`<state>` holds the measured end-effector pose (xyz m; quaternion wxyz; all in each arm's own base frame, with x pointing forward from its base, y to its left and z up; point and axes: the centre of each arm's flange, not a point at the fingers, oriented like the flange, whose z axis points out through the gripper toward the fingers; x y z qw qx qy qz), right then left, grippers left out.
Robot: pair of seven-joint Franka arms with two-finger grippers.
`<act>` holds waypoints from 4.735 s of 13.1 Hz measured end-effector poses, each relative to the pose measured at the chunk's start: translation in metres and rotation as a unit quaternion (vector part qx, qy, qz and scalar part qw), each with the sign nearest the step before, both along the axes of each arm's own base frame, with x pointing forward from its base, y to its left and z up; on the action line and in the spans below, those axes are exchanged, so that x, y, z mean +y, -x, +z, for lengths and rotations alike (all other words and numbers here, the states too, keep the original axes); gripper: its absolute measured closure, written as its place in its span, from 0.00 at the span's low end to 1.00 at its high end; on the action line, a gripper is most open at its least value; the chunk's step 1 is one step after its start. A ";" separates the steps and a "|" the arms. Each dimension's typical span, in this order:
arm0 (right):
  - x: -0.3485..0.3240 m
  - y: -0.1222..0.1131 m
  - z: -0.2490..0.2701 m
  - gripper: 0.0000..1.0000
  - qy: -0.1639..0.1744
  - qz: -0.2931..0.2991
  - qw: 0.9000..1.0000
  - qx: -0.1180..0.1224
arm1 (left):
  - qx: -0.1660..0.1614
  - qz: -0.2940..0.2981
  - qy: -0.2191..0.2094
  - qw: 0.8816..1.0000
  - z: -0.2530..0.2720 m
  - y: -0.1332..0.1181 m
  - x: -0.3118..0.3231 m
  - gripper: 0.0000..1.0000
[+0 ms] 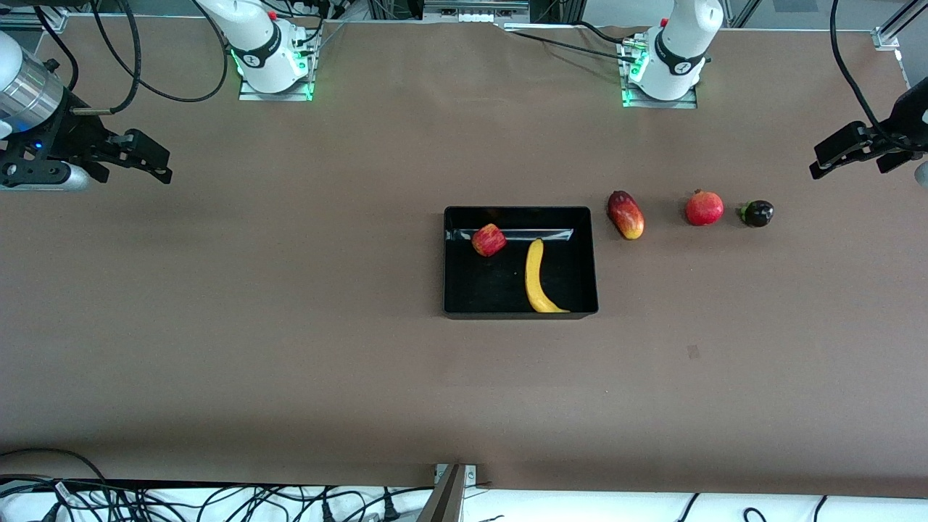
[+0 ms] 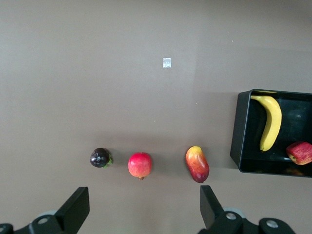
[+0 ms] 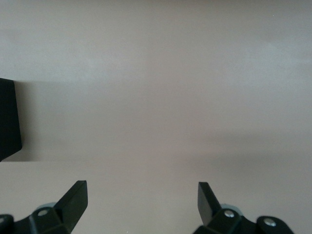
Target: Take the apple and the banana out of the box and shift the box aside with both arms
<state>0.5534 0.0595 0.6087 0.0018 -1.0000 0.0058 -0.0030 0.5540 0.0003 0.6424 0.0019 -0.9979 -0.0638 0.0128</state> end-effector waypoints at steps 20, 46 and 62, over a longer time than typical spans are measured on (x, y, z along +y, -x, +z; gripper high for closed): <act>0.001 0.000 0.001 0.00 0.000 0.000 1.000 -0.001 | 0.085 0.152 -0.007 0.985 -0.371 -0.014 -0.394 0.00; 0.001 0.000 0.000 0.00 0.000 0.001 1.000 -0.001 | 0.081 0.160 0.030 0.983 -0.445 0.012 -0.454 0.33; 0.003 0.000 0.000 0.00 0.000 0.003 1.000 0.000 | 0.077 -0.019 0.027 0.996 -0.405 -0.141 -0.026 0.33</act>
